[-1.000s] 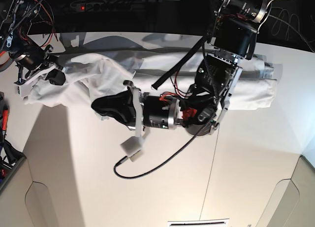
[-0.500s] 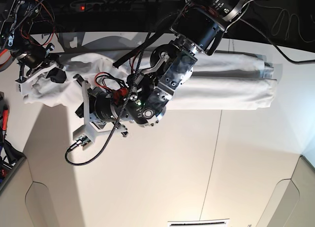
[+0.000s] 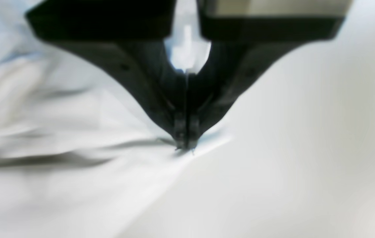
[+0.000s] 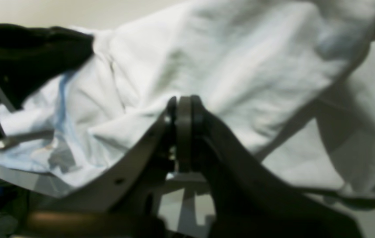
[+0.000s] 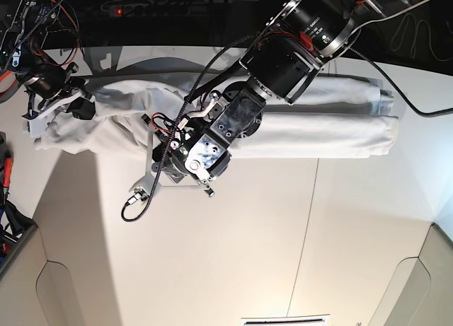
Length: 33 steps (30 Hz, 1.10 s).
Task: Layout the t-shirt on the table in an organized manner, then fold the t-shirt properly
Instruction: 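Press the folded strip's middle with the left gripper, then withdraw it, then grasp the strip's end with the left gripper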
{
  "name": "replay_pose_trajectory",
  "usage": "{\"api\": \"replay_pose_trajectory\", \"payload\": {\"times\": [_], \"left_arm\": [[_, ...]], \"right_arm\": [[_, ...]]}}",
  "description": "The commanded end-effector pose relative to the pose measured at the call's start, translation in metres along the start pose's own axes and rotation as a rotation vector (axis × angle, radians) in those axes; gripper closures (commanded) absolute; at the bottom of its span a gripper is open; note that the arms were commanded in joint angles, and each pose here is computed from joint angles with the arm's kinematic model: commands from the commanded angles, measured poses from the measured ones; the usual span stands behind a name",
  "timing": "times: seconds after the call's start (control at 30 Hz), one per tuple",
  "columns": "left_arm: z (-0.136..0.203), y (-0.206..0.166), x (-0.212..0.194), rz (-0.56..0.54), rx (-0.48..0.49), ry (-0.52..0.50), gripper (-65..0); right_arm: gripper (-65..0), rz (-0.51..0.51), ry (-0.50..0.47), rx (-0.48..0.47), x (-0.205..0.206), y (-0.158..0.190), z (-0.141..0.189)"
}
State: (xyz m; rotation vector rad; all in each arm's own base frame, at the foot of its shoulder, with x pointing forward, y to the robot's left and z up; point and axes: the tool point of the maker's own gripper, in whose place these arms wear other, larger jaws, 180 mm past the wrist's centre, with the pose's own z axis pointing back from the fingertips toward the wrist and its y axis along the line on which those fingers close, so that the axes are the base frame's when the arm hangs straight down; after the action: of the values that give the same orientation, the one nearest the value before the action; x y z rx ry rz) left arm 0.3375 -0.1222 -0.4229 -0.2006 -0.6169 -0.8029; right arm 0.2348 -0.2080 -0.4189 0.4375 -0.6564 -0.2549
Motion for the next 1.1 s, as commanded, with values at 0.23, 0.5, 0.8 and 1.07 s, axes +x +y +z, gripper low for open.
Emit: {"api": "replay_pose_trajectory", "payload": {"times": [0.23,0.5,0.8,1.07], "left_arm": [[0.014,0.041,0.006,0.014,0.095,-0.032,0.0],[0.047,0.092,0.003,-0.016,0.203,-0.07,0.0],[0.145,0.238,-0.047,0.291,0.359,-0.215,0.0],[0.26,0.316,-0.15,0.622,0.361,-0.424,0.0]], "right_arm": [[0.0,0.018,-0.041,0.0,0.013,0.0,0.003],[0.0,0.018,-0.04,0.001,0.013,0.0,0.003],[0.0,0.016,-0.043,0.004,0.014,0.001,0.003],[0.0,0.017,-0.042,0.004,0.014,0.001,0.003]]}}
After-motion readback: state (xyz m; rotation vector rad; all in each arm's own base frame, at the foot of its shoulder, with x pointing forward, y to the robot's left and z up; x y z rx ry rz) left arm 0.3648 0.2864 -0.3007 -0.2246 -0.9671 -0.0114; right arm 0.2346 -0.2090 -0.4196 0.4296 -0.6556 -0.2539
